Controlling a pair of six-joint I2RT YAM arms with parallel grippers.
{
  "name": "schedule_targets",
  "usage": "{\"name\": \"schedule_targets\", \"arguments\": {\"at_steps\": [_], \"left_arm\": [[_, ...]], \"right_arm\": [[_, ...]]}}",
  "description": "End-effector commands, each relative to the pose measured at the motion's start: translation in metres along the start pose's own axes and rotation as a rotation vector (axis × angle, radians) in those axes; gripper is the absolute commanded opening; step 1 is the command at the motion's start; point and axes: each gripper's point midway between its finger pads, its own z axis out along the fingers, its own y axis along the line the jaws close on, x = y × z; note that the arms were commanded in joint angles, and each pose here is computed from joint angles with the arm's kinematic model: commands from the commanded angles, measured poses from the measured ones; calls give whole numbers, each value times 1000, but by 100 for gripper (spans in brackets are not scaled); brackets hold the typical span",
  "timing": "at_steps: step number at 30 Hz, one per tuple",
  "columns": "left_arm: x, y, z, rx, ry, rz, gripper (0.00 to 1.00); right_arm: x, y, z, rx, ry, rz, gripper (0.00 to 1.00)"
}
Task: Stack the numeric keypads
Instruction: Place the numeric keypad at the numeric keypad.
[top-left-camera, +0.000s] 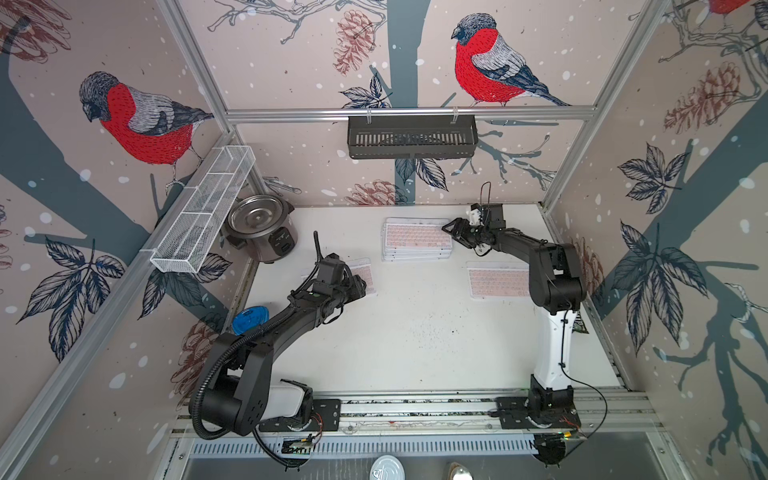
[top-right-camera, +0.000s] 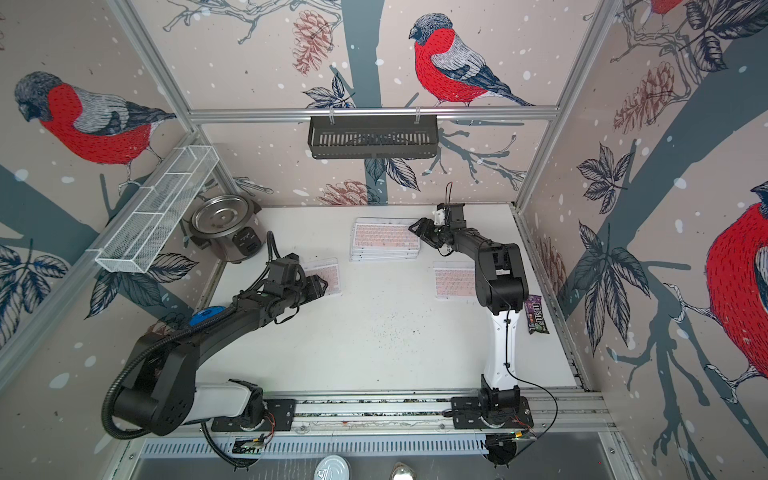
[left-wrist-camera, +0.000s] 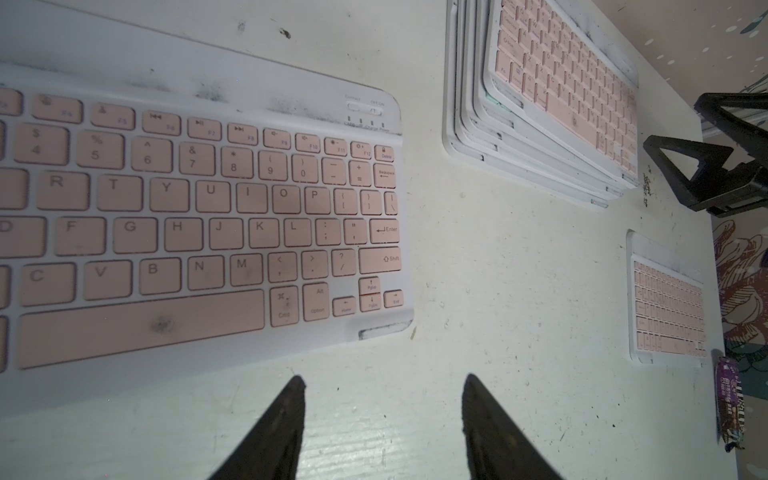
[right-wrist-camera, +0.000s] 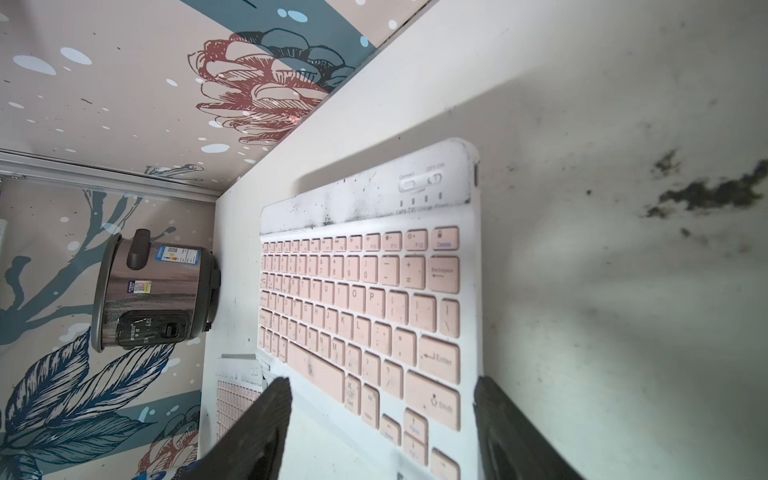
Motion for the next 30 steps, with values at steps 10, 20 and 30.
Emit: {"name": "schedule_targets", "arguments": {"at_steps": [10,20,30], "left_arm": [[-13,-2,9,-15,-17,9,60],[-28,2,44,-71,-7,31,59],[-19,14,77,-137,63,81,58]], "right_arm": [[4,36,-35,25,-54,-120,71],[84,58,-67,-62,-59,-118,72],[115,66,-86,-69,-29,-154,72]]}}
